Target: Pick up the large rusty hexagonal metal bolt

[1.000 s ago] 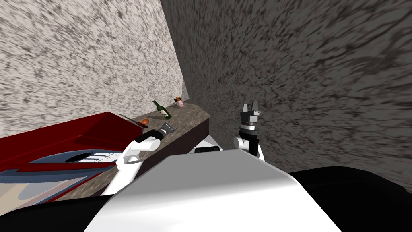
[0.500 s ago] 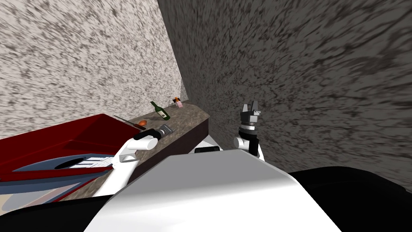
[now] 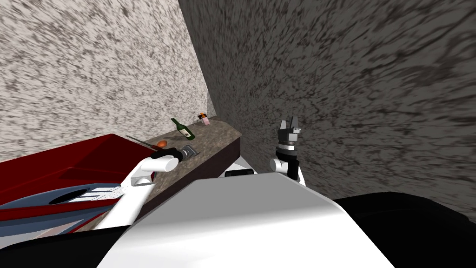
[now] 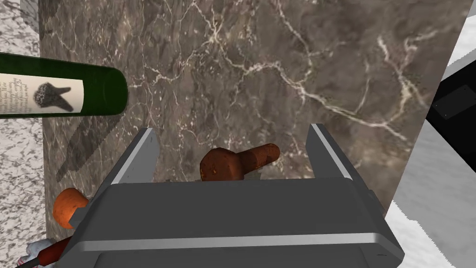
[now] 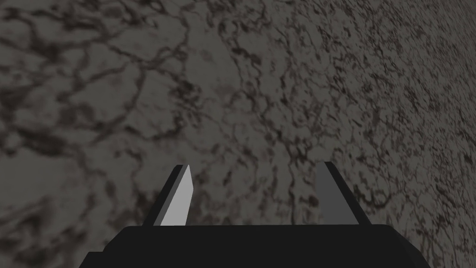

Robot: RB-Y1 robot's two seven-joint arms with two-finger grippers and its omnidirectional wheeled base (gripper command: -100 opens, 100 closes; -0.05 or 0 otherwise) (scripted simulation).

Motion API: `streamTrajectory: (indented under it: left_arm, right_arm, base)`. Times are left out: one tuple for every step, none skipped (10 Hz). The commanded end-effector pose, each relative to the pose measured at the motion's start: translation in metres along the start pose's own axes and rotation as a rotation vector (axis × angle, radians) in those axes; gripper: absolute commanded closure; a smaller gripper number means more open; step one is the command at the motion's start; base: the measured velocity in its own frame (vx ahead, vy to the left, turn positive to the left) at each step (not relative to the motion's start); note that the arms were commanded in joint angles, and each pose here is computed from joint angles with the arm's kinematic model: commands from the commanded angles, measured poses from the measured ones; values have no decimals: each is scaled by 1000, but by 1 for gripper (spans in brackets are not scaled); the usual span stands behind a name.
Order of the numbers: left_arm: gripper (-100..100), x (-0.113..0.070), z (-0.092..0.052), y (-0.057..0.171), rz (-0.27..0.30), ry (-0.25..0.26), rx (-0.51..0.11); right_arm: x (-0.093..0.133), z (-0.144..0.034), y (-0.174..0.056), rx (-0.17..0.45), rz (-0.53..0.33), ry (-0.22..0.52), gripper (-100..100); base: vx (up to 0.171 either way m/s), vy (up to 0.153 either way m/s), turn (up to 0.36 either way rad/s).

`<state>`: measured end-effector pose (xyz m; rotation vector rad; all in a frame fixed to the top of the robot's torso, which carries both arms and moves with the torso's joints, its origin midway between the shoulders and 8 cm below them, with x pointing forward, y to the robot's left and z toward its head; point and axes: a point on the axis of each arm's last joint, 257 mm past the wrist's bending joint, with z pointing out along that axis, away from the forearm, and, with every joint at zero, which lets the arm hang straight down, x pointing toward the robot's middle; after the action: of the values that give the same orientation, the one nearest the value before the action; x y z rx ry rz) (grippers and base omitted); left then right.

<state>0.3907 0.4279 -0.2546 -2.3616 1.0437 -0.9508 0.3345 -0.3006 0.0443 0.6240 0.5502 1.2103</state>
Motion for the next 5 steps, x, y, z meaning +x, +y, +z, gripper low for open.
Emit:
streamTrajectory:
  left_arm:
    - [-100,-11,-2,-3,-29,-42,-26]
    - [-100,-14,-2,0,-29,-55,-37]
    - [-100,-22,-5,-1,-45,-85,-55]
    - [-100,-28,-7,-3,-59,-109,-68]
    - [-100,-33,-10,-5,-71,-132,-81]
  right_arm:
    - [0,0,0,0,0,0,0]
    - [0,0,0,0,0,0,0]
    - [0,0,0,0,0,0,0]
    - [0,0,0,0,0,0,0]
    - [0,0,0,0,0,0,0]
  base:
    - [23,-3,-73]
    - [18,-1,-16]
    - [14,-1,-34]
    - [20,-1,-62]
    - [25,-1,-52]
